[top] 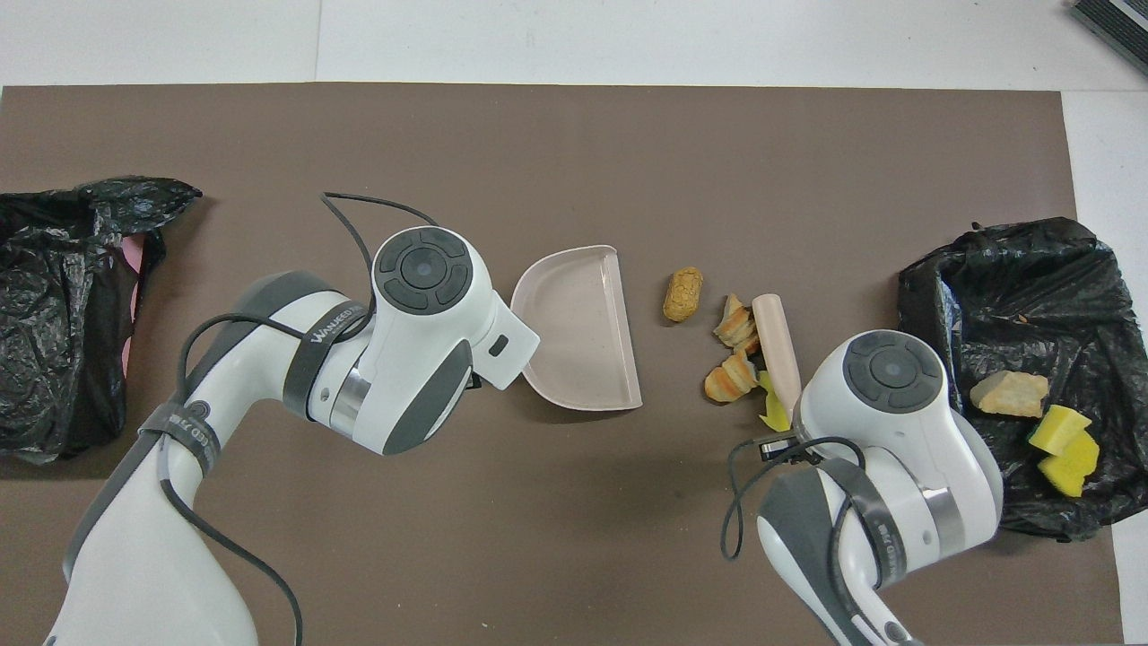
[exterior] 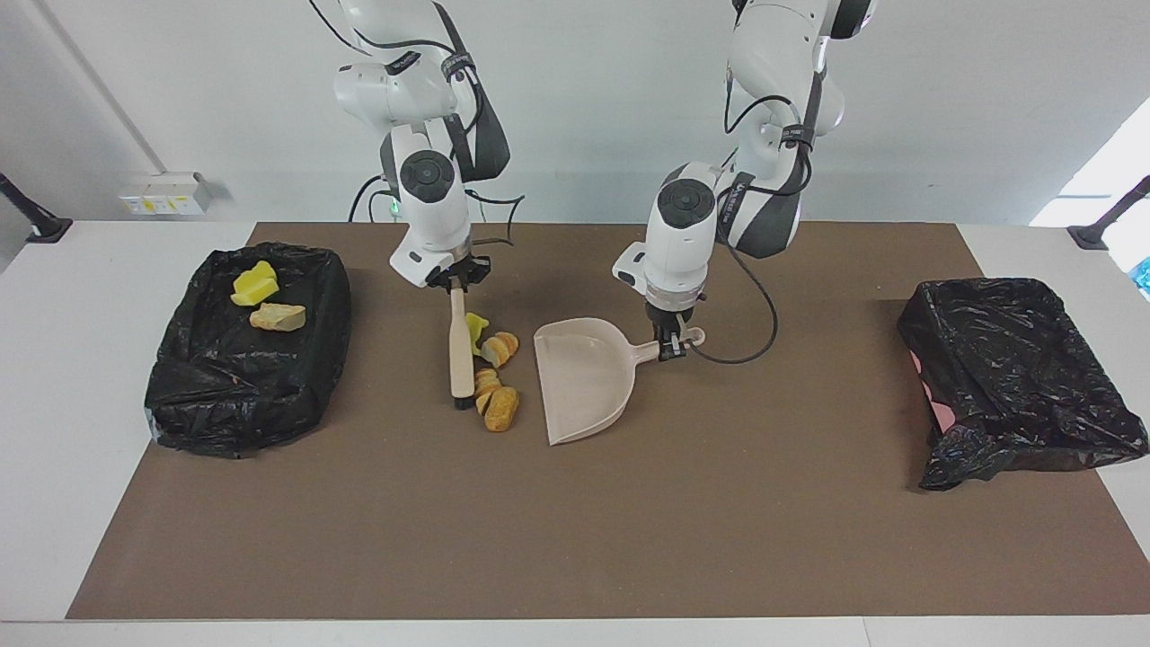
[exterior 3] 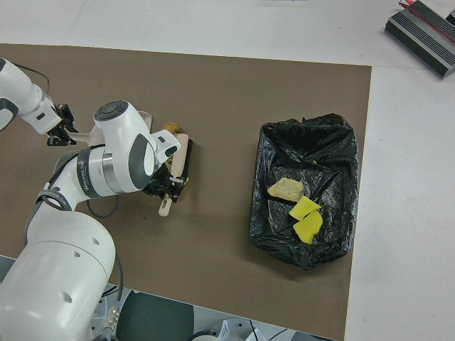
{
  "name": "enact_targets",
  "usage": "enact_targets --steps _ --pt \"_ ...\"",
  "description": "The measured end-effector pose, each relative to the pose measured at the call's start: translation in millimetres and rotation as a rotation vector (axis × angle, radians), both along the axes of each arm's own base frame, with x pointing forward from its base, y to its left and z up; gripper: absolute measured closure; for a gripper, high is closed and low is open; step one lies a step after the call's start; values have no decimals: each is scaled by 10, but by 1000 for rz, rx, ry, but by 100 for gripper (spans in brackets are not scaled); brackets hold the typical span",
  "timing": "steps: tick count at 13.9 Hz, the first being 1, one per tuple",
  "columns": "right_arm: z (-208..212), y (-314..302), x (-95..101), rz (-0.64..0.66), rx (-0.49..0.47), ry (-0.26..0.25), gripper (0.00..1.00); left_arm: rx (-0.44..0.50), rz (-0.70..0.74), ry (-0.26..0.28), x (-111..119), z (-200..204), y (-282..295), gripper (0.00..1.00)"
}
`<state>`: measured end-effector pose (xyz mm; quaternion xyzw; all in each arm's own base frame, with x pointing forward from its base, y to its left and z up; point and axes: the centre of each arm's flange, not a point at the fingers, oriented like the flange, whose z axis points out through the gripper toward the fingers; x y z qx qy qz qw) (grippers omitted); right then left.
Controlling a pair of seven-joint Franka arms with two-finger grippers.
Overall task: Sweep and dump trash in bin
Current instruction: 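Sweep the bread and sponge pieces into the dustpan with the right gripper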
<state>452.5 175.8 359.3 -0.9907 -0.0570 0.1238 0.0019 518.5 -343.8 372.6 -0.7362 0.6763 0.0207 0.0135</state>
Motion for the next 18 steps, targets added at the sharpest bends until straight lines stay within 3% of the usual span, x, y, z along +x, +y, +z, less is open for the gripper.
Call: enact_targets --steps 6,12,16,18 --pt "166 532 90 -22 107 0 74 3 16 -1 -61 7 -9 67" --pt "408 805 157 -85 258 41 74 5 19 1 -87 -10 -6 67" --pt "760 639 314 -76 259 45 74 5 22 0 -91 -7 -6 67" --pt "820 429 427 -29 176 -9 74 5 23 1 -92 -9 -6 67"
